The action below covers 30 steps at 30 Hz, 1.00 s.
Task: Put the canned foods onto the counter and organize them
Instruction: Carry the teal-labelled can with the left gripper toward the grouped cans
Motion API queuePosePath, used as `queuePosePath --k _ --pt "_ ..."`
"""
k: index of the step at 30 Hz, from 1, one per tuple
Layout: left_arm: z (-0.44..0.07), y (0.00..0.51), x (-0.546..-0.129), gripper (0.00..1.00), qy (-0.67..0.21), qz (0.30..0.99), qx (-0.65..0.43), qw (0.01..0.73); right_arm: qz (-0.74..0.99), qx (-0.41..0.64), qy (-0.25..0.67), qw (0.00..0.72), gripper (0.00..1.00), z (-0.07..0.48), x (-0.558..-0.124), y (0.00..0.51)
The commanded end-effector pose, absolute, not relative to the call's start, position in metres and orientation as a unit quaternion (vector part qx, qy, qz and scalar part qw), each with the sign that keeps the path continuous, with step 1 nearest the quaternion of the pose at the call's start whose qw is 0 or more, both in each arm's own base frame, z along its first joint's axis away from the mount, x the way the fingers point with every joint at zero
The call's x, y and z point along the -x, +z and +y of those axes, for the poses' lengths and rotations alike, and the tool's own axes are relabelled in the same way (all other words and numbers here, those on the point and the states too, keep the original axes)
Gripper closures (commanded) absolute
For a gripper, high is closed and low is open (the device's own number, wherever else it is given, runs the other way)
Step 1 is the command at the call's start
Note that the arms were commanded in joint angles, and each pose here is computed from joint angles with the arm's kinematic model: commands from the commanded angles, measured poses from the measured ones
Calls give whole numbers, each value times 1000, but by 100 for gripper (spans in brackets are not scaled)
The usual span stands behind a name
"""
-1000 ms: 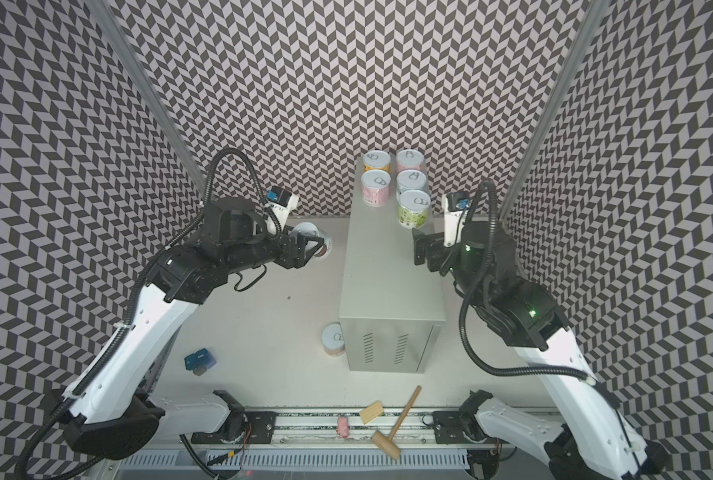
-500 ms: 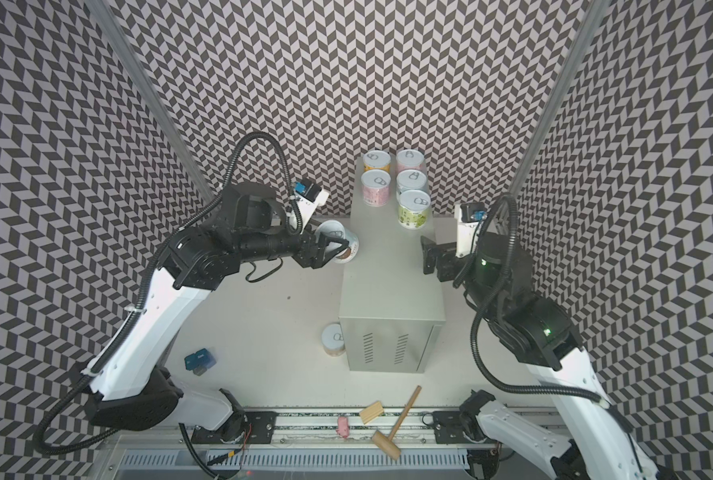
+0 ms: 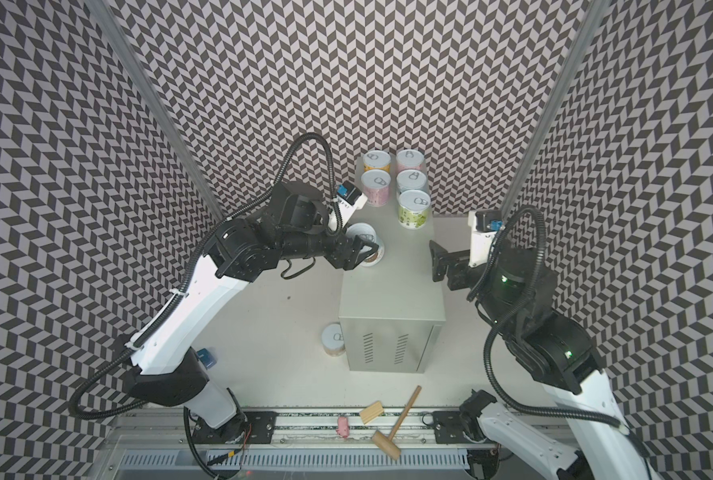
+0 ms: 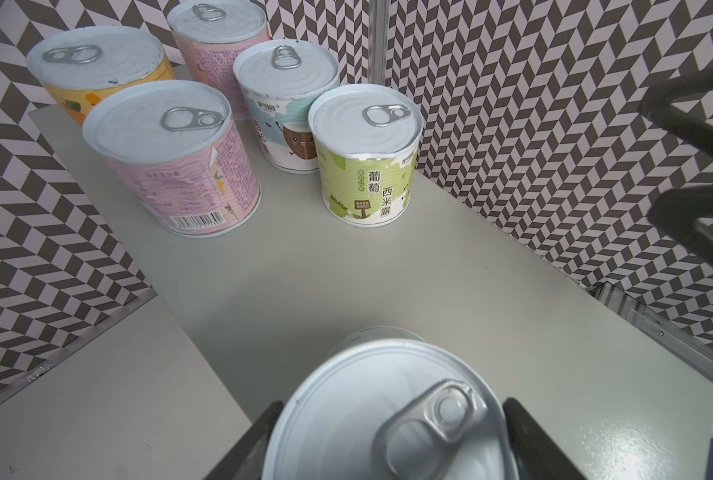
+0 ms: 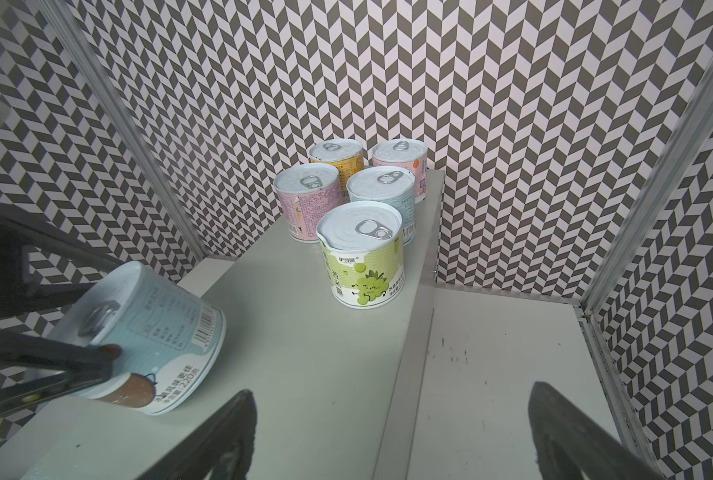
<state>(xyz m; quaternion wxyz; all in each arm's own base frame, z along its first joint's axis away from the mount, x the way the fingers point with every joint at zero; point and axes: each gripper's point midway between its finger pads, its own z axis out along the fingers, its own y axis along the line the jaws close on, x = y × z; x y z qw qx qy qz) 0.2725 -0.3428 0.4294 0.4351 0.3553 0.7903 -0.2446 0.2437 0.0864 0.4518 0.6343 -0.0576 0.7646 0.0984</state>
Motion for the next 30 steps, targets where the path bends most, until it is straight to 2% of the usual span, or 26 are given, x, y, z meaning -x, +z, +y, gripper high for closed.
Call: queuePosePath --k 1,6,16,23,26,30 --pt "-350 421 -278 39 -223 794 -363 434 753 55 106 648 1 85 -240 460" --pt "-360 416 -283 32 -224 793 -368 431 753 55 106 647 1 84 -239 457" --pt "-368 425 -282 25 -241 777 -379 441 753 53 109 647 1 84 -238 455" --pt "-361 440 -271 6 -261 756 -383 462 754 52 114 644 1 87 -242 453" --pt "-352 449 -268 0 -268 748 -377 477 755 54 116 643 1 90 -244 453" --pt "-342 454 -259 0 -285 733 -378 488 754 59 119 643 1 94 -247 451"
